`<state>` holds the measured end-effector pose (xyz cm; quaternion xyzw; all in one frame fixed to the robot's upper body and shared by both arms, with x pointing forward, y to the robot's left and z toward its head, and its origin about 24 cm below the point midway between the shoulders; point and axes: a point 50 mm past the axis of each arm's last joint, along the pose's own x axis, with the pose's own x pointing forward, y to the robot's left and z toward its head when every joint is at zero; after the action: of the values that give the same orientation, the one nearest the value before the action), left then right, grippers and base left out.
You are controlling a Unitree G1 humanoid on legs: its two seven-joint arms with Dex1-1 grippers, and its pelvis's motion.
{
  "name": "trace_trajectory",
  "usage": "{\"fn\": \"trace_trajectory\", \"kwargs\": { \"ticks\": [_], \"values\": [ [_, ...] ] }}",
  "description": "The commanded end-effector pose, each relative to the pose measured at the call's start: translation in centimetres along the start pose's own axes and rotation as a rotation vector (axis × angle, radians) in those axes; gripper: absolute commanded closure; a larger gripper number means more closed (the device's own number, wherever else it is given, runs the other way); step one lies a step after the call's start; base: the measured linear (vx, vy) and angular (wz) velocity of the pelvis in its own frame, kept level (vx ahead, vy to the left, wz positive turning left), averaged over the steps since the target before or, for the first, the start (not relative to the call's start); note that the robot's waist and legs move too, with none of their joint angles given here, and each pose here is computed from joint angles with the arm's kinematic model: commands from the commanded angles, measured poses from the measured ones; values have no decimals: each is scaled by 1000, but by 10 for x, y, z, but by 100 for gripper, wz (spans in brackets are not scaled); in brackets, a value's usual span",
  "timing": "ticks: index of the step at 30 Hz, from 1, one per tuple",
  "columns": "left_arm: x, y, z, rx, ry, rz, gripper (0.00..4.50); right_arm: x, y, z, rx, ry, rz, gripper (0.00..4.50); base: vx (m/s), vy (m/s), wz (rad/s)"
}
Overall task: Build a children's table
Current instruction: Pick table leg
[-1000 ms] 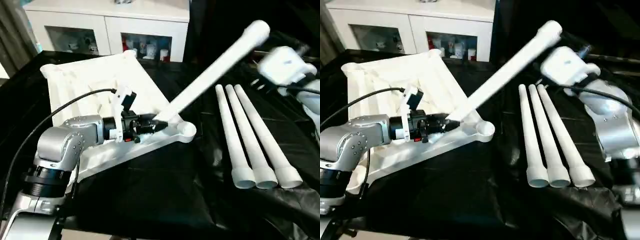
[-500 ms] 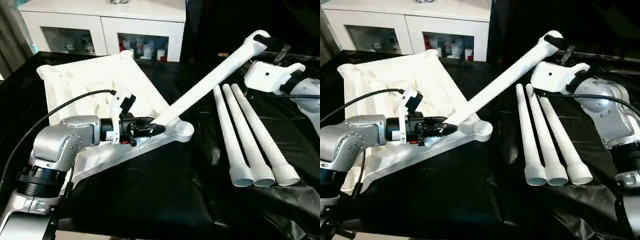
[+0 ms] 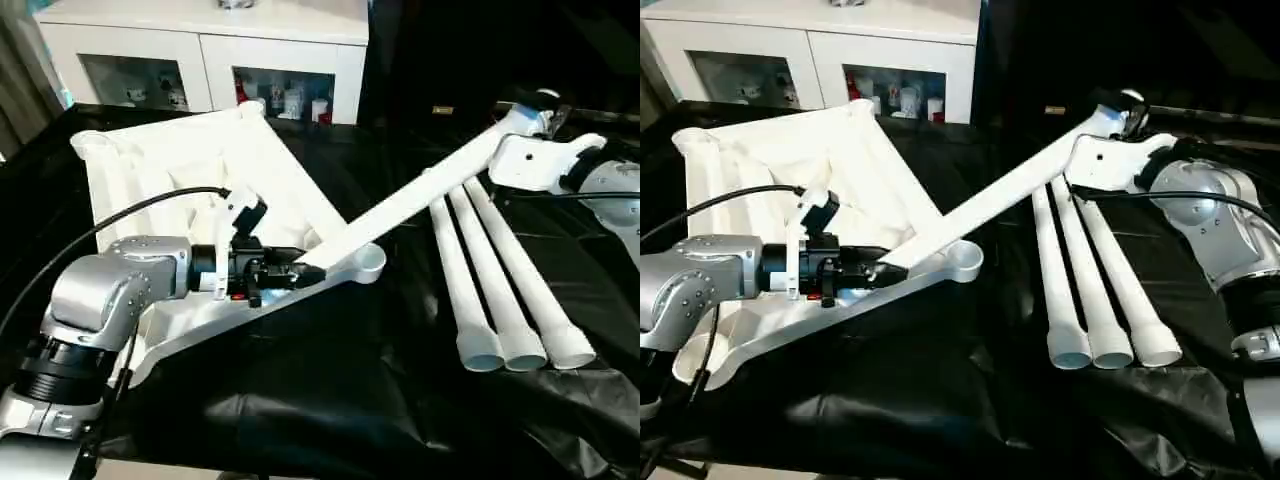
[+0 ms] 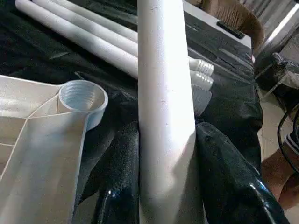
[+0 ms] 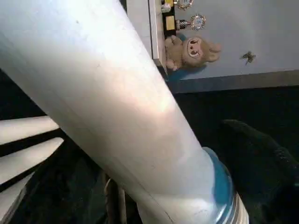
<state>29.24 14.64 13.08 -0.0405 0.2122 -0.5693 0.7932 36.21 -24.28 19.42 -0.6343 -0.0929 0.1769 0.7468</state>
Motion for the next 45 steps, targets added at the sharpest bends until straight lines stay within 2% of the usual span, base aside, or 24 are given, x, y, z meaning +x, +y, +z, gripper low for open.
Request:
{"fn": "trace_trajectory", "kwargs": {
  "ticks": [1,7,11,12,17,18,23,25,28,31,33,35,36,37,38,39,40,41,43,44,45],
  "values": [
    [0,-5,8,36,-18,-37,303,0,-2,-3,10,9,8,85,0,0,0],
    [-3,-2,8,45,-17,-16,303,1,5,-3,33,-4,29,116,0,0,0],
    [-5,1,9,64,-20,13,303,0,8,-4,39,-10,39,122,0,0,0],
    [-6,5,11,77,-30,46,247,-1,10,-5,52,-9,47,123,0,0,0],
    [-10,14,17,57,-72,105,212,-2,16,-7,77,-3,60,127,0,0,0],
    [-13,18,20,68,-89,134,189,-3,19,-8,92,0,65,137,0,0,0],
    [-34,39,44,57,-286,306,164,-6,30,-12,175,21,83,153,0,0,0],
    [-44,45,52,55,-360,353,136,-7,35,-15,224,37,86,165,0,0,0],
    [-52,52,60,27,-456,408,133,-7,40,-18,281,59,85,175,0,0,0],
    [-66,68,71,-28,-615,563,133,-8,52,-23,389,99,90,192,0,0,0],
    [-73,75,73,-37,-661,650,133,-8,57,-24,429,109,97,200,0,0,0],
    [-85,87,72,-67,-719,796,133,-7,66,-20,557,101,88,205,0,0,0],
    [-85,87,72,-67,-719,796,133,-7,66,-20,557,101,88,206,0,0,0],
    [-91,92,71,-80,-730,868,133,-5,68,-17,675,84,60,206,0,0,0],
    [-94,98,66,-98,-713,937,133,-2,69,-12,866,36,-6,207,0,0,0],
    [-94,98,66,-99,-710,941,133,-1,69,-11,884,30,-12,208,0,0,0],
    [-87,99,62,-58,-649,951,133,1,66,-7,1043,-19,-62,208,0,0,0],
    [-85,99,61,-49,-636,950,133,1,66,-6,1076,-30,-72,208,0,0,0],
    [-75,97,59,-14,-585,928,133,4,63,0,1196,-74,-110,209,0,0,0],
    [-65,95,57,-4,-566,897,133,5,65,6,1292,-117,-90,209,0,0,0],
    [-40,88,54,39,-505,805,133,6,69,19,1457,-210,-61,209,0,0,0]
  ]
}}
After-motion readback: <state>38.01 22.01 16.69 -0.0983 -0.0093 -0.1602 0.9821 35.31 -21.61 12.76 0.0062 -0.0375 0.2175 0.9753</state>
